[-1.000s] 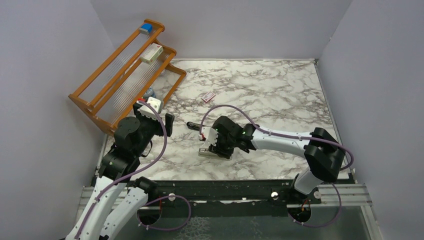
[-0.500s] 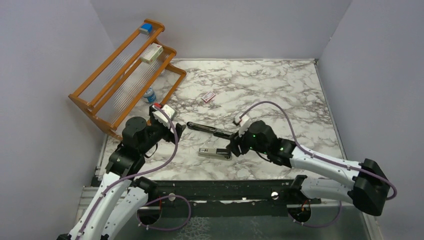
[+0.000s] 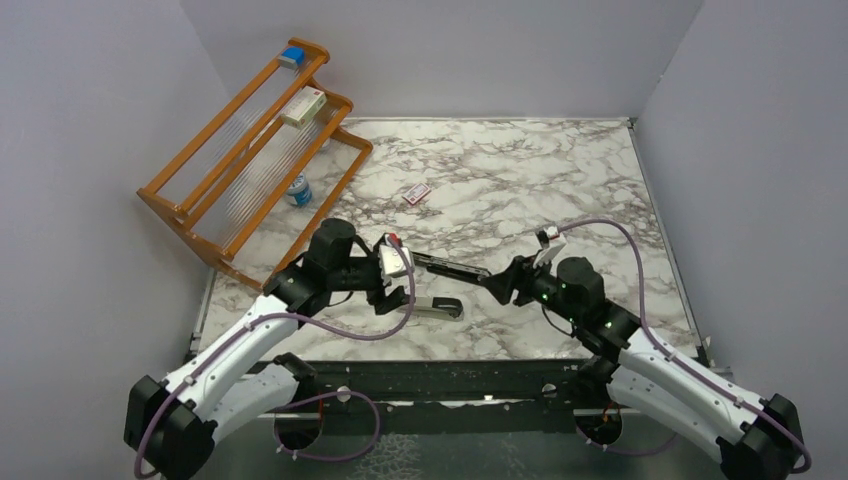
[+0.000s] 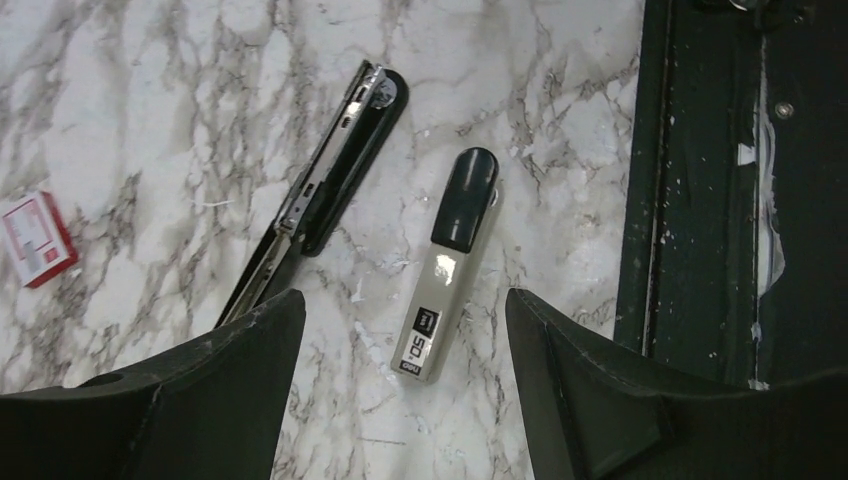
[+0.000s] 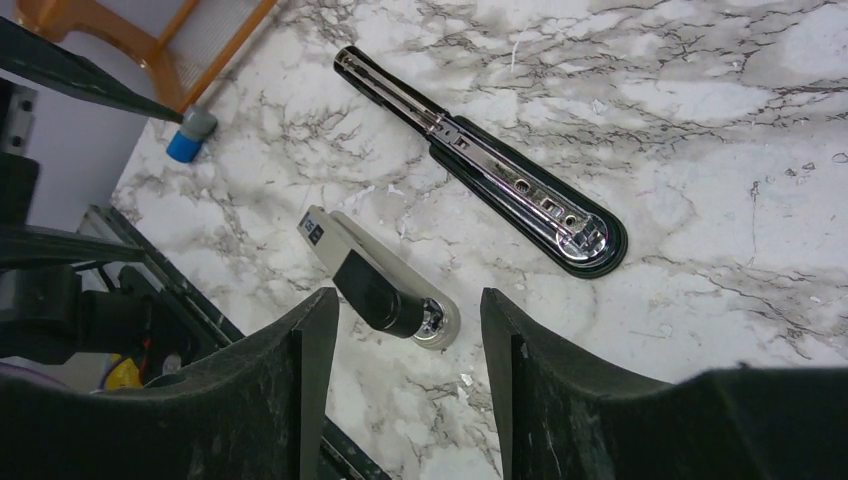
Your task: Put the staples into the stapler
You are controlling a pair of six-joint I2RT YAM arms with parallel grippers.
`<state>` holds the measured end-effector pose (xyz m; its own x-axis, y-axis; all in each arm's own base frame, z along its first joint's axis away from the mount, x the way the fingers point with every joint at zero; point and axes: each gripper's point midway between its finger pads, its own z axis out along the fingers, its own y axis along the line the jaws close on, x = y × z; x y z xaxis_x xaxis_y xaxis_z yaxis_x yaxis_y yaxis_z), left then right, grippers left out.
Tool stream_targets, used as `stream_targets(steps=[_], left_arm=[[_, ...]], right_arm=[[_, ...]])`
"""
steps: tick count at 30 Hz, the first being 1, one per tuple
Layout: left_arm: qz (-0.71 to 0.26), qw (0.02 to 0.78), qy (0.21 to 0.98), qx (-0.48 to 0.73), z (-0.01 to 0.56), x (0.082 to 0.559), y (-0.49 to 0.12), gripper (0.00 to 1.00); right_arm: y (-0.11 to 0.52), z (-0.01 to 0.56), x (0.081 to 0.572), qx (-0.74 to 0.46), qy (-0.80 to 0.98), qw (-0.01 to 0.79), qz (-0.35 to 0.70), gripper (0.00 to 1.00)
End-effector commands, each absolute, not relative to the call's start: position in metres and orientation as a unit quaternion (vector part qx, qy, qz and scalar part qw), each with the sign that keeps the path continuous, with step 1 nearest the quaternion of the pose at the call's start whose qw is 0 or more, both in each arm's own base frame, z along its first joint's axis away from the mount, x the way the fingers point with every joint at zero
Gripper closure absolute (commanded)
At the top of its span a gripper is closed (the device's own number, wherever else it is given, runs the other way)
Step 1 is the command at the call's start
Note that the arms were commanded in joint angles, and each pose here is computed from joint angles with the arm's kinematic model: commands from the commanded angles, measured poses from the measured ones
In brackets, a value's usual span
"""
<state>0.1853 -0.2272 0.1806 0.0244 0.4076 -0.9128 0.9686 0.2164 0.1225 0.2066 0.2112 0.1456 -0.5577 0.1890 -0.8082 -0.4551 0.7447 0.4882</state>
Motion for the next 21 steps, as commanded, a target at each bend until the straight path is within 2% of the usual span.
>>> stream_targets(steps=[1, 6, 9, 12, 21], left_arm=[[-0.33, 0.436, 0.58, 0.604, 0.168, 0.175, -0.25, 0.26], [-0.343, 0.405, 0.585, 0.614, 0.149, 0.176, -0.266, 0.26], [-0.332, 0.407, 0.588, 0.615, 0.146, 0.181, -0.273, 0.17], [-0.32, 0.411, 0.586, 0.621, 0.142, 0.184, -0.276, 0.13], [-0.292, 0.385, 0.587, 0.649, 0.113, 0.181, -0.294, 0.17]], right_arm=[[0.204, 0.141, 0.195, -0.07, 0.817, 0.449, 0.355, 0.42], [0.199, 0.138, 0.192, -0.074, 0.821, 0.449, 0.345, 0.42], [0.198, 0.138, 0.192, -0.076, 0.822, 0.451, 0.341, 0.42], [0.197, 0.137, 0.193, -0.077, 0.823, 0.451, 0.337, 0.42], [0.194, 0.135, 0.193, -0.074, 0.824, 0.454, 0.332, 0.42]])
